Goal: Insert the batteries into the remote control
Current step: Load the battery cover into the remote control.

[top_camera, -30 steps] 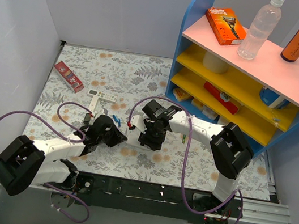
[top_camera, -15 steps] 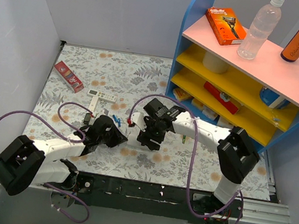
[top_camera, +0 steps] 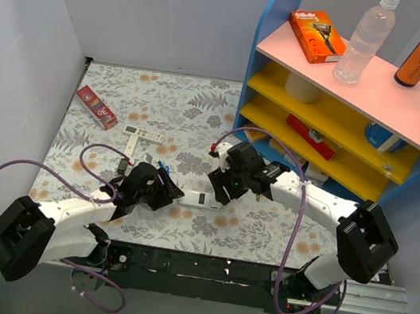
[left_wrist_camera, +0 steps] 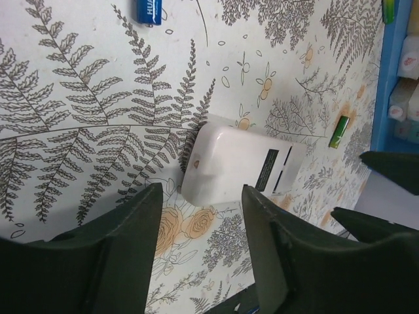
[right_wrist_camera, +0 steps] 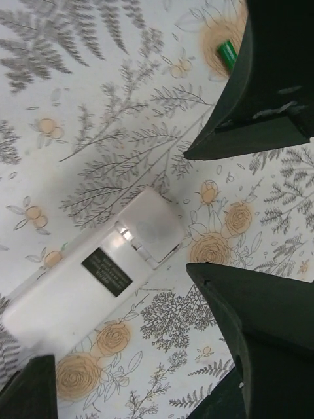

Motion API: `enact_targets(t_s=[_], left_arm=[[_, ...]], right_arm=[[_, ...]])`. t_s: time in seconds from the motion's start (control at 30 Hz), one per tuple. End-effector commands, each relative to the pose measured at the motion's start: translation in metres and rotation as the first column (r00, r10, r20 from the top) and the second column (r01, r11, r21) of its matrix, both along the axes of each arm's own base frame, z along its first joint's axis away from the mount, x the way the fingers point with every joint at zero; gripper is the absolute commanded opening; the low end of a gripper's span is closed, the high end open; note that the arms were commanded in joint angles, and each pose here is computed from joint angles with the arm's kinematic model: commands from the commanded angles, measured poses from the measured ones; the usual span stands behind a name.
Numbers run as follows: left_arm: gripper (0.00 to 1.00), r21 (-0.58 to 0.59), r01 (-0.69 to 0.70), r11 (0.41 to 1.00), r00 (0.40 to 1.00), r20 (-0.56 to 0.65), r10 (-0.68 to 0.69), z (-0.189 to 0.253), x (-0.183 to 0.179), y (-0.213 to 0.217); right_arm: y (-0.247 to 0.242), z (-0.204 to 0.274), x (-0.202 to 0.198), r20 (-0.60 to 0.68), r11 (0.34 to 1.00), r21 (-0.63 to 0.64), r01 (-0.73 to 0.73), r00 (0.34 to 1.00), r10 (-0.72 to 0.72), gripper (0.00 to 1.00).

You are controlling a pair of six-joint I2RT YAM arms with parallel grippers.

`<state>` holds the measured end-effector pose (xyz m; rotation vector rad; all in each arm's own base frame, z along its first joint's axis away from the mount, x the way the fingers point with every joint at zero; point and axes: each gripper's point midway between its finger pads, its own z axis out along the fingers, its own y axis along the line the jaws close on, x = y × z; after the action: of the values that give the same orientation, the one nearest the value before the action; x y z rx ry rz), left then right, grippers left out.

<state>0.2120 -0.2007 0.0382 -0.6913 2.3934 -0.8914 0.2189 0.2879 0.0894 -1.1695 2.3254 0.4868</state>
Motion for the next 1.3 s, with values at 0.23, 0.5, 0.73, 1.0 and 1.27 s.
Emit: enact_targets(t_s=[0.23, 0.5, 0.73, 1.0, 1.27], left_arm=[[0.55, 0.071, 0.018, 0.997, 0.999, 0.047, -0.021, 0.010, 0.012, 0.001], [0.52, 0.098, 0.056, 0.994, 0.997, 0.042, -0.061, 0.007, 0.015, -0.003], [0.48, 0.098, 0.090, 0.991, 0.996, 0.010, -0.091, 0.000, 0.010, -0.007], [0.45, 0.094, 0.100, 0.991, 0.995, -0.008, -0.100, -0.005, 0.007, -0.007], [0.45, 0.090, 0.106, 0.990, 0.994, -0.017, -0.105, -0.008, 0.004, -0.007]], right_arm=[[0.006, 0.001, 0.010, -0.112, 0.876, 0.278, 0.395, 0.919, -0.378, 0.64], [0.002, -0.011, 0.009, -0.166, 0.832, 0.308, 0.462, 0.887, -0.431, 0.58], [0.004, -0.022, 0.010, -0.180, 0.832, 0.288, 0.475, 0.880, -0.440, 0.56], [-0.004, -0.032, 0.016, -0.148, 0.824, 0.255, 0.507, 0.862, -0.484, 0.55], [-0.001, -0.041, 0.015, -0.169, 0.828, 0.240, 0.507, 0.862, -0.478, 0.54]])
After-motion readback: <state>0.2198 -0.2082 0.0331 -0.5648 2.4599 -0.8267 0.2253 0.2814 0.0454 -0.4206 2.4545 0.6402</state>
